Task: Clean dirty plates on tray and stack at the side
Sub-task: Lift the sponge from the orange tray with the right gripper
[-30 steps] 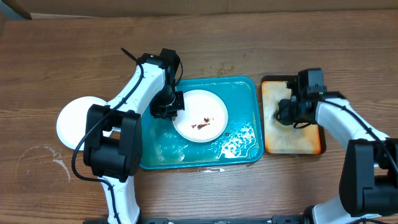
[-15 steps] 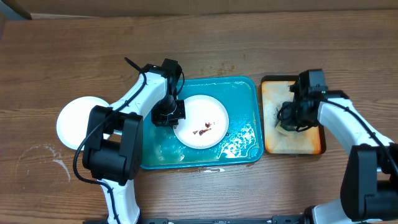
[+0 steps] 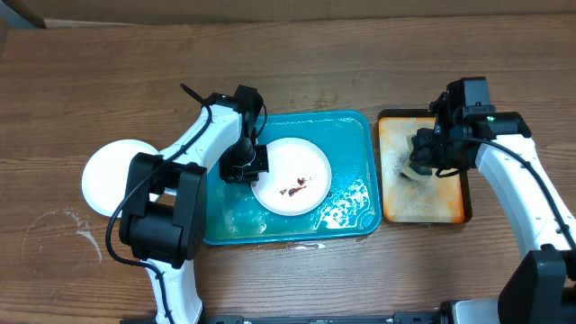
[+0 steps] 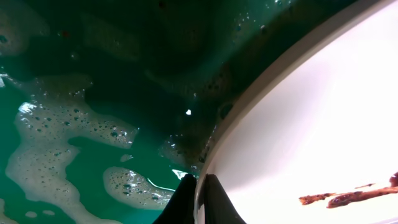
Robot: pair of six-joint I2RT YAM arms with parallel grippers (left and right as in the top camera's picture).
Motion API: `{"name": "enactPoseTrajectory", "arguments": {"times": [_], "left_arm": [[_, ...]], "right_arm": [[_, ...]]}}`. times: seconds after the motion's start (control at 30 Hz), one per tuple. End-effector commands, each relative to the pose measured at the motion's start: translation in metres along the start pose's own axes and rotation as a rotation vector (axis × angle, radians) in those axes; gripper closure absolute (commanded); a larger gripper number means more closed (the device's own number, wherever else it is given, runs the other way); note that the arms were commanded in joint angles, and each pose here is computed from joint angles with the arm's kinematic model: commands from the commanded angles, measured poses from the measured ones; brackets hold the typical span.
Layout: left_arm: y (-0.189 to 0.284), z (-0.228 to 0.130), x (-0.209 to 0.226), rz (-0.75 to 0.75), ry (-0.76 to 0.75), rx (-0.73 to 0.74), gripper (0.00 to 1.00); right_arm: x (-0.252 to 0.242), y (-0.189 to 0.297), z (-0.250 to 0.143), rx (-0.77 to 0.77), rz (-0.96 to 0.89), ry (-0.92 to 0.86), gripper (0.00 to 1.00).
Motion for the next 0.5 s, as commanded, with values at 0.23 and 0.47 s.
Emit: {"name": "enactPoseTrajectory", "arguments": {"times": [0.23, 0.47], "left_arm": [[-0.007, -0.009, -0.013, -0.078, 0.006, 0.050, 0.95], [-0.009, -0.016, -0.022, -0.069, -0.027, 0.052, 0.96]], "right_arm": [[0.116, 0.002, -0.012, -0.003, 0.402, 0.270, 0.96], [0.177, -0.015, -0.026, -0.043, 0.347, 0.263, 0.96]]}}
Point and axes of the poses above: each gripper's point midway between its finger pads, its own y axis back along the fingers, its own x axis along the line the jaws close on, z = x × y, the point moved 7 cm from there along y, back along the fingers, and after that the axes turned 4 degrees about y, right-handed, at the moved point
